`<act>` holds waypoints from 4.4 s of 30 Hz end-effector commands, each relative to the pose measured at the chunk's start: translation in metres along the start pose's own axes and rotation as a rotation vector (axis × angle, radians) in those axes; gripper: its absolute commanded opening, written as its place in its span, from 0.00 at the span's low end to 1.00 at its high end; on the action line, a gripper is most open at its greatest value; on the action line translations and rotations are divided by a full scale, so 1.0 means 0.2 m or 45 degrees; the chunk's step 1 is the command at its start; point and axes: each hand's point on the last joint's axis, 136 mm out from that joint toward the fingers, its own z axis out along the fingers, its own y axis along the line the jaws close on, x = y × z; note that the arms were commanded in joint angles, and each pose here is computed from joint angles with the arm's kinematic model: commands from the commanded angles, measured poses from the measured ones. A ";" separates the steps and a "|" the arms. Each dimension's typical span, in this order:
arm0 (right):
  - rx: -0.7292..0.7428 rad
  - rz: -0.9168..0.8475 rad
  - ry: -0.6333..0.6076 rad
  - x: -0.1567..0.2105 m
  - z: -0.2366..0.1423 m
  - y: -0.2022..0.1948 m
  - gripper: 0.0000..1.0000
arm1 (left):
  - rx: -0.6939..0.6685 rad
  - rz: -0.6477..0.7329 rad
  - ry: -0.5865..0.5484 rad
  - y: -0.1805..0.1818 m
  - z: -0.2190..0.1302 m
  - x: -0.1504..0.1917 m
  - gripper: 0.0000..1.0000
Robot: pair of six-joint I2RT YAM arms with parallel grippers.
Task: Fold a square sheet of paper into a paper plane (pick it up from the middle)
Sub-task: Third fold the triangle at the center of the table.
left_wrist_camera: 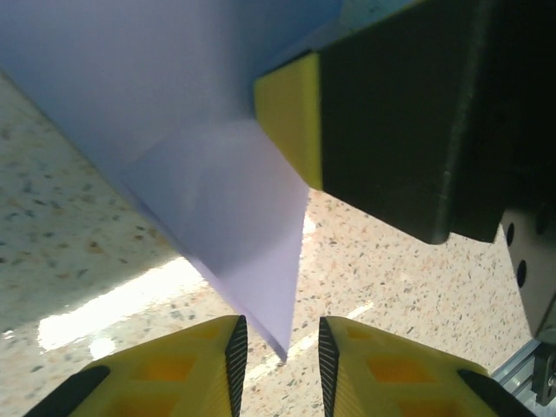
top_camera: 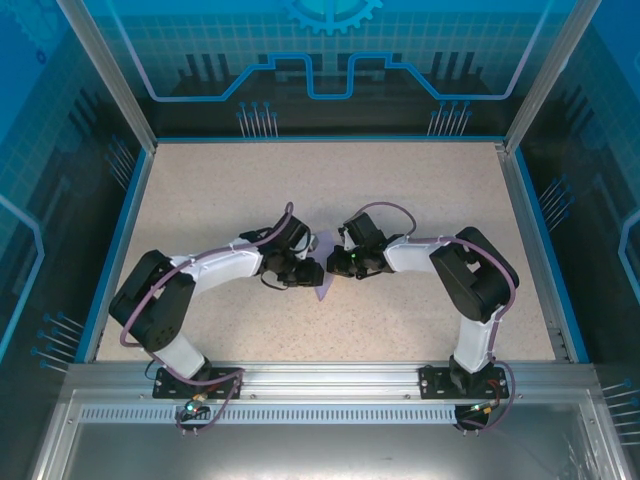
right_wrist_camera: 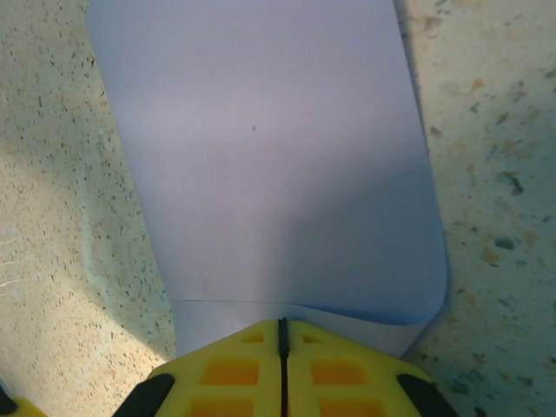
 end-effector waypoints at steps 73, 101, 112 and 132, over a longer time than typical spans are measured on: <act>-0.013 0.114 0.164 0.15 0.03 -0.11 0.04 | -0.062 0.281 -0.040 0.03 0.21 0.06 0.21; -0.036 0.091 0.149 0.13 0.01 -0.08 0.05 | -0.274 0.338 0.035 0.23 0.22 0.17 0.17; -0.170 0.076 0.051 0.02 -0.16 0.08 0.16 | -0.373 0.363 0.062 0.32 0.24 0.21 0.16; -0.166 0.219 0.096 0.12 -0.04 0.00 0.05 | -0.503 0.373 0.046 0.40 0.24 0.25 0.15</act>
